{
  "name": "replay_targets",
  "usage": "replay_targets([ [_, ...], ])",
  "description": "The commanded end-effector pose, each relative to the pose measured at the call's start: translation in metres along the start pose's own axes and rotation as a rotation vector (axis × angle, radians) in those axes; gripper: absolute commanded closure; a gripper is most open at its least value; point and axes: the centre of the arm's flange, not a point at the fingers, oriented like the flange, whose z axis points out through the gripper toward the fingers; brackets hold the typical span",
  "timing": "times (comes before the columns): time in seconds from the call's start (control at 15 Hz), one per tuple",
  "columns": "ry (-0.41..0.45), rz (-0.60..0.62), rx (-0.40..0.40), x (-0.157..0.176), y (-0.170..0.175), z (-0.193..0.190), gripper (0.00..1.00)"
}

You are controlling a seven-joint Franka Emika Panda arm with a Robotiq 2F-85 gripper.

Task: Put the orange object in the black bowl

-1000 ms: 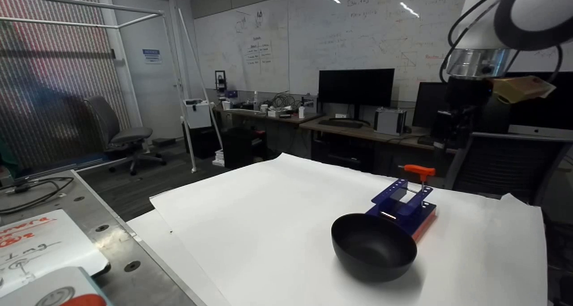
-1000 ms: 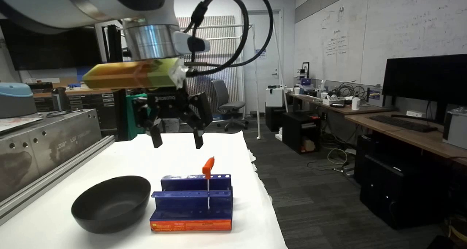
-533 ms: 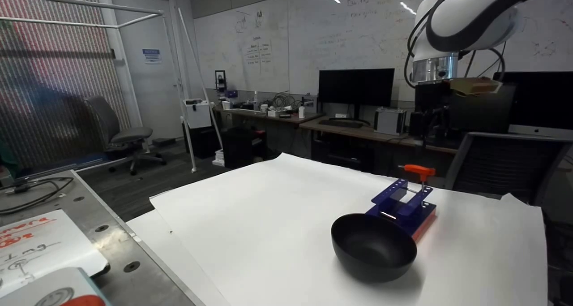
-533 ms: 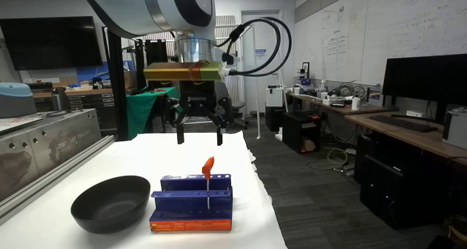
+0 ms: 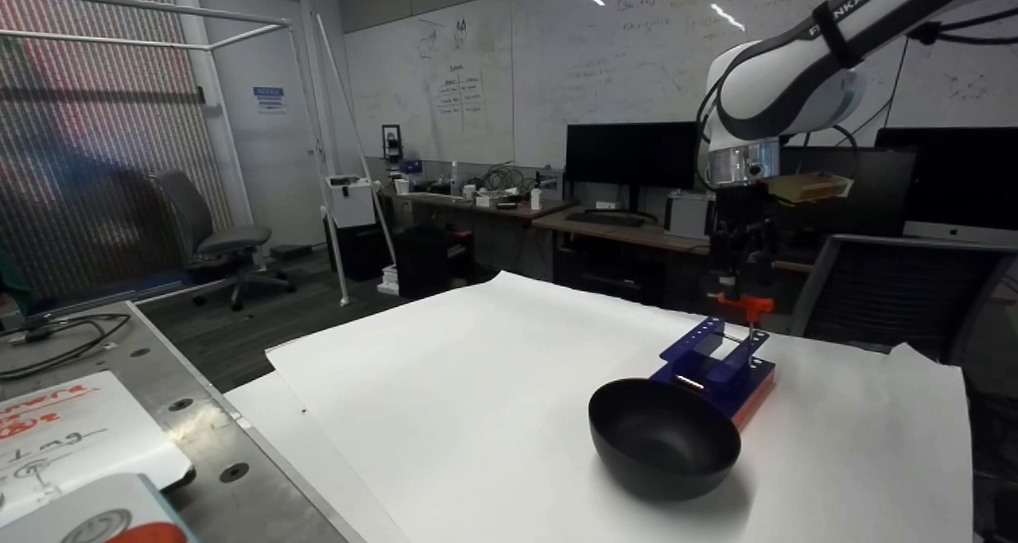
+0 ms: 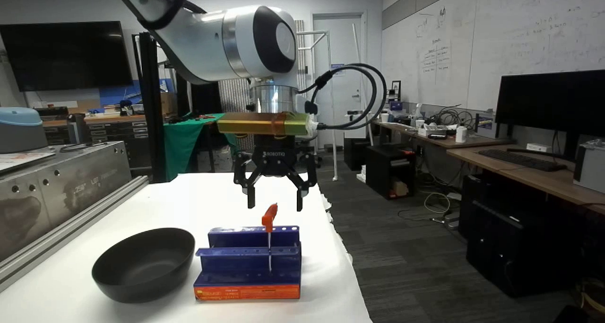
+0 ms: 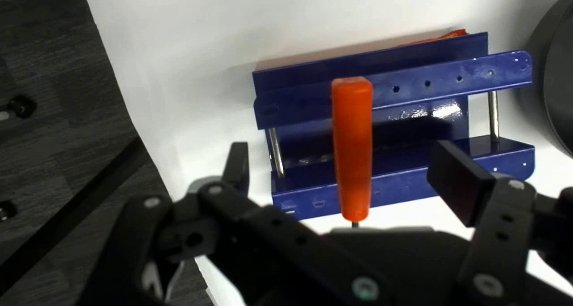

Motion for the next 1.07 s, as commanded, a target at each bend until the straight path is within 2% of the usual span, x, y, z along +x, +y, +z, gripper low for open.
replay_targets([
  [0.0,-0.027,-0.019,0.031,0.005,0.014,0.008,0.16],
  [0.27,-0.041,-0.046,0.028,0.0,0.017,0.017,0.51],
  [0.53,-0.033,-0.076,0.023,-0.007,0.009,0.014,0.81],
  [0.73,-0.015,-0.083,-0.003,-0.016,-0.002,0.005,0.87],
  [0.8,-0.008,-0.085,-0.01,-0.021,-0.007,-0.001,0.82],
  [1.0,0.046,-0.09,-0.027,-0.039,-0.031,-0.03,0.82],
])
